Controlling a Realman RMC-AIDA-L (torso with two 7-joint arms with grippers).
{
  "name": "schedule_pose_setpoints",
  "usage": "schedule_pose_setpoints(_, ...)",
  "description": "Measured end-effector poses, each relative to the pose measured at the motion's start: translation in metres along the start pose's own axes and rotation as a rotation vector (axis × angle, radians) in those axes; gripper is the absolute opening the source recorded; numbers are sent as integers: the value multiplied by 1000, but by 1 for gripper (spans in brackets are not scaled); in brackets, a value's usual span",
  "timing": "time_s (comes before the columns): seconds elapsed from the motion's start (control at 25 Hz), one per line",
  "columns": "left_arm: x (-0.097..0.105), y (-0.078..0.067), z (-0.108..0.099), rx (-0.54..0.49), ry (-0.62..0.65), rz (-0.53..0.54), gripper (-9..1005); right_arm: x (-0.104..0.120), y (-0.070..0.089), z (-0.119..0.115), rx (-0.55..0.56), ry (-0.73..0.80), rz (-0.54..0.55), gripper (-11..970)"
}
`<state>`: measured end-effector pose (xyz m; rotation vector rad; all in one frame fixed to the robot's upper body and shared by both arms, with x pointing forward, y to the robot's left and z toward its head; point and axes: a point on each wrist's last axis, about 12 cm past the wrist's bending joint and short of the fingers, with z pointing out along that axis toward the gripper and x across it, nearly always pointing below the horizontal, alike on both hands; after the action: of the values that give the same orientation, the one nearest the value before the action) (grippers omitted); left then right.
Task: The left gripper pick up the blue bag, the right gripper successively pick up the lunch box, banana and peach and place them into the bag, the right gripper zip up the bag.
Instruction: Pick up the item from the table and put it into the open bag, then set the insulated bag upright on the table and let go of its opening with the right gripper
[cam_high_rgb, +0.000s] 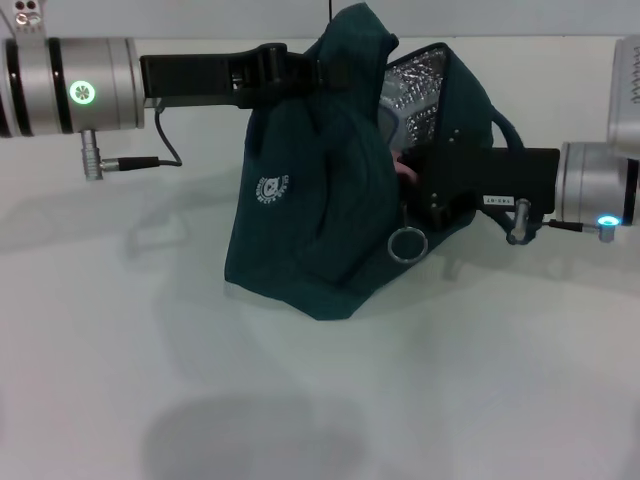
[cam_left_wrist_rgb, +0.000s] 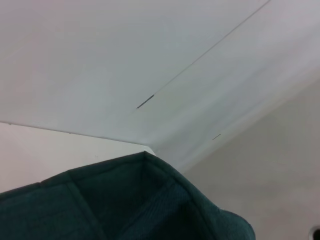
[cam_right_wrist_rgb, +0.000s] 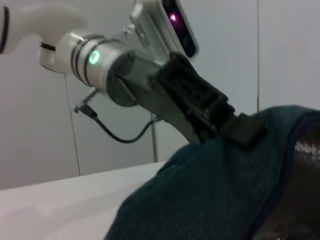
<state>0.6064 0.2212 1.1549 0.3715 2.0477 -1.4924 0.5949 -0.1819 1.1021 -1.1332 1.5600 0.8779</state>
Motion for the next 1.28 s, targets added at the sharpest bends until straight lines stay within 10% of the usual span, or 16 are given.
schedule_pose_setpoints(0.52,-1,-1,1,1,-1,-3,48,-5,4,-16,51,-88,-31,105)
schedule_pose_setpoints(1.28,-1,0,-1,-2,-2,2,49,9,7,-48,181,-206,-69,683)
